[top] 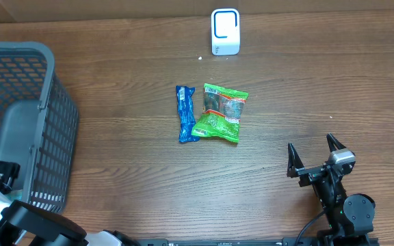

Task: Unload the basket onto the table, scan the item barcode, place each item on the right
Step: 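Move the left gripper back into the basket to the pale green pack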

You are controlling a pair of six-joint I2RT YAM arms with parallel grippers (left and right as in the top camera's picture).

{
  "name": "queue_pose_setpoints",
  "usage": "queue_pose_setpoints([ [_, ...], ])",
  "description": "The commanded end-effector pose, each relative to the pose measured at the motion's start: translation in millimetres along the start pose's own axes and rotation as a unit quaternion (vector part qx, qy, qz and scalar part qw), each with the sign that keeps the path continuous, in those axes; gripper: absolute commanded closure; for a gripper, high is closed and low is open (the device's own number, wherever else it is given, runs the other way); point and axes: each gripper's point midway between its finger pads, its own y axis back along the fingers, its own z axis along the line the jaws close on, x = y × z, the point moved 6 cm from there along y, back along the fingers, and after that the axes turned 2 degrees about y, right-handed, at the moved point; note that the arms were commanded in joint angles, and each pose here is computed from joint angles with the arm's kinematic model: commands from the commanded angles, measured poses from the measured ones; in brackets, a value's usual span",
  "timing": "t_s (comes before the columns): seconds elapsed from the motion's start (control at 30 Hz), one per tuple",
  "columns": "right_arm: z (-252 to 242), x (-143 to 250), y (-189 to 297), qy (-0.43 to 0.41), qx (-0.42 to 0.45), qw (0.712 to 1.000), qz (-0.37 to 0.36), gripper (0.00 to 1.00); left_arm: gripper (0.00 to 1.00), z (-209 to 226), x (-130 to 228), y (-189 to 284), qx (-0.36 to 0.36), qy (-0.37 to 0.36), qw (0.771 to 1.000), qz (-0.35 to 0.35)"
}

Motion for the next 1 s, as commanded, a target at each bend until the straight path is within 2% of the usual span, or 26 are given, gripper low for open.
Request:
queue_pose_setpoints([
  [0.0, 0.6, 2.1, -0.1, -0.001, -0.002, 1.000, -0.002, 0.00, 0.28, 11.3, 0.5, -8.4, -0.046, -0.005, 0.999, -0.020],
  [0.1, 0.6, 2.1, -0.1, -0.001, -0.002, 1.000, -0.002, 0.00, 0.25, 13.8, -0.7, -16.1, -0.061, -0.004, 0.998, -0.033],
  [0.23, 0.6, 2.1, -0.1, -0.001, -0.002, 1.000, -0.002, 0.00, 0.05, 13.3, -0.3, -26.9, -0.063, -0.004, 0.997, -0.043],
  [0.3, 0.6, 2.1, -0.1, -0.001, -0.002, 1.000, -0.002, 0.00, 0.02, 13.6, 1.0, -31.2, -0.064, -0.004, 0.997, -0.043],
  [0.67, 0.6, 2.1, -0.1, -0.001, -0.002, 1.000, -0.002, 0.00, 0.00, 14.4, 12.1, -61.4, -0.066, -0.003, 0.997, -0.048],
  [0.97, 0.6, 2.0, -0.1, -0.001, -0.002, 1.000, -0.002, 0.00, 0.04, 10.6, 12.4, -74.0, -0.058, -0.001, 0.997, -0.053],
])
